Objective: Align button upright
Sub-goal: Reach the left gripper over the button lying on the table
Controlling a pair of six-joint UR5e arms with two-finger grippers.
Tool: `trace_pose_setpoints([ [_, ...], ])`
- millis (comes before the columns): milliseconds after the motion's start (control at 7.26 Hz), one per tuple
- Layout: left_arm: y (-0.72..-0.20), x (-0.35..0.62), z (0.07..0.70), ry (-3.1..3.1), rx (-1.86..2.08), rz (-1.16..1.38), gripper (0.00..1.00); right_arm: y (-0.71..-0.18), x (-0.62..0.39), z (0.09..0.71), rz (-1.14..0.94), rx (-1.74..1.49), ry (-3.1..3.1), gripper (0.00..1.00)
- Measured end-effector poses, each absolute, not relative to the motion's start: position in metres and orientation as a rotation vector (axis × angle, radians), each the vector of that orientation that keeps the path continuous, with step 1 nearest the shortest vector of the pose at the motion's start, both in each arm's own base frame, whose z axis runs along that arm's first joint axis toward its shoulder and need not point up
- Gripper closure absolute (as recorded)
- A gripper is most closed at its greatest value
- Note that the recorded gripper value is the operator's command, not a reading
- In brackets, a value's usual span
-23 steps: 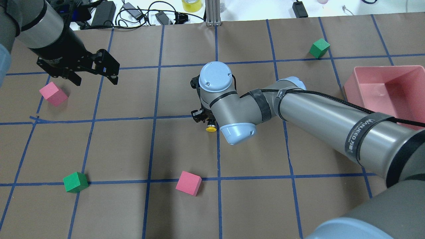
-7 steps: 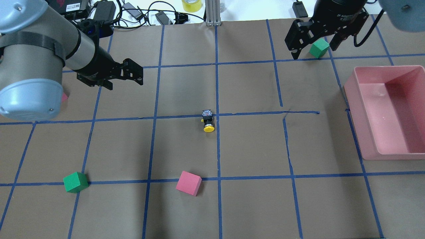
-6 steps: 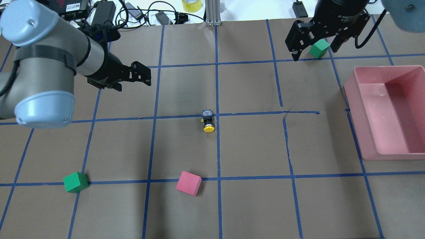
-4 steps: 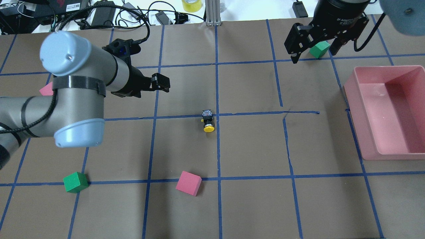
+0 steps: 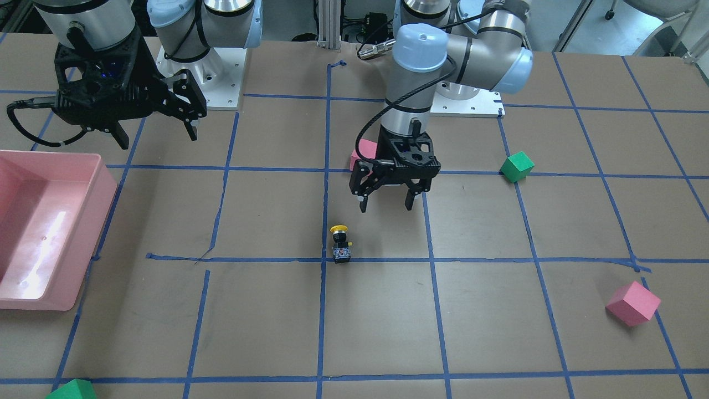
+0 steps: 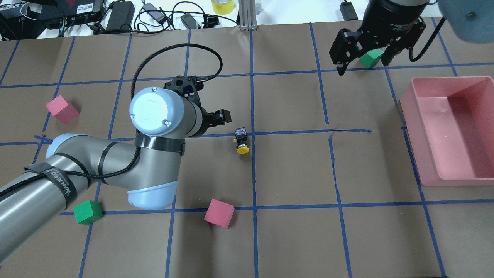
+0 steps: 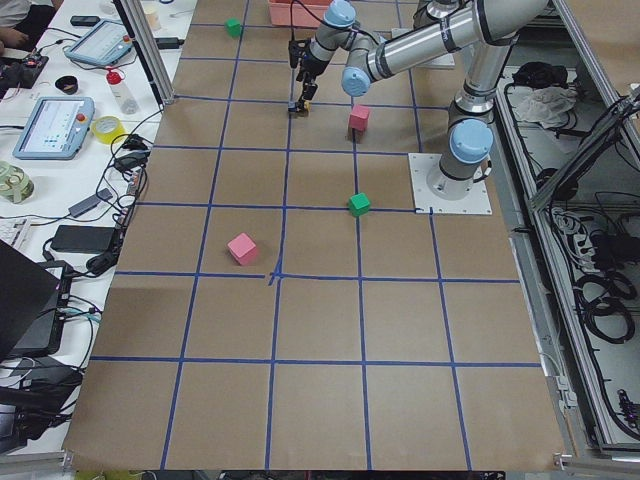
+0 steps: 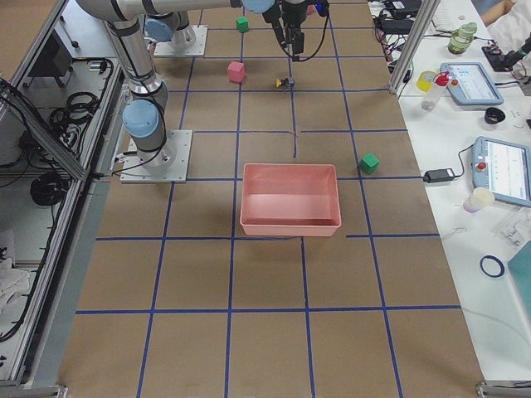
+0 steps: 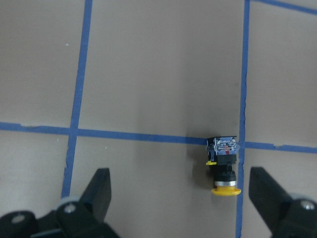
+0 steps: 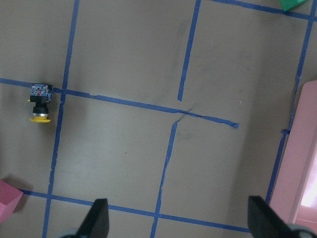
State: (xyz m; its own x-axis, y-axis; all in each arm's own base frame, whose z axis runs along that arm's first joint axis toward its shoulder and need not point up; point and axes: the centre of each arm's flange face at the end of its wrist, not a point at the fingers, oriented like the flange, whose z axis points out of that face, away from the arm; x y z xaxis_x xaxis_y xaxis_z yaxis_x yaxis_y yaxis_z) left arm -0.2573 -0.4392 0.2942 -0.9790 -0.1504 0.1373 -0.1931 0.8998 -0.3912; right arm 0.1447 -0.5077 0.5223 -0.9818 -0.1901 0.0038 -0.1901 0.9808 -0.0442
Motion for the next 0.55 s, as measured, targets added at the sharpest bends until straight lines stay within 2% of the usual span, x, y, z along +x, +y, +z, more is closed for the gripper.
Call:
trace_pose_setpoints([
  [551, -0.434, -0.302, 0.248, -2.95, 0.267, 0.732, 0.06, -0.508, 0.142, 0.524, -0.076, -0.321, 3.136, 0.0],
])
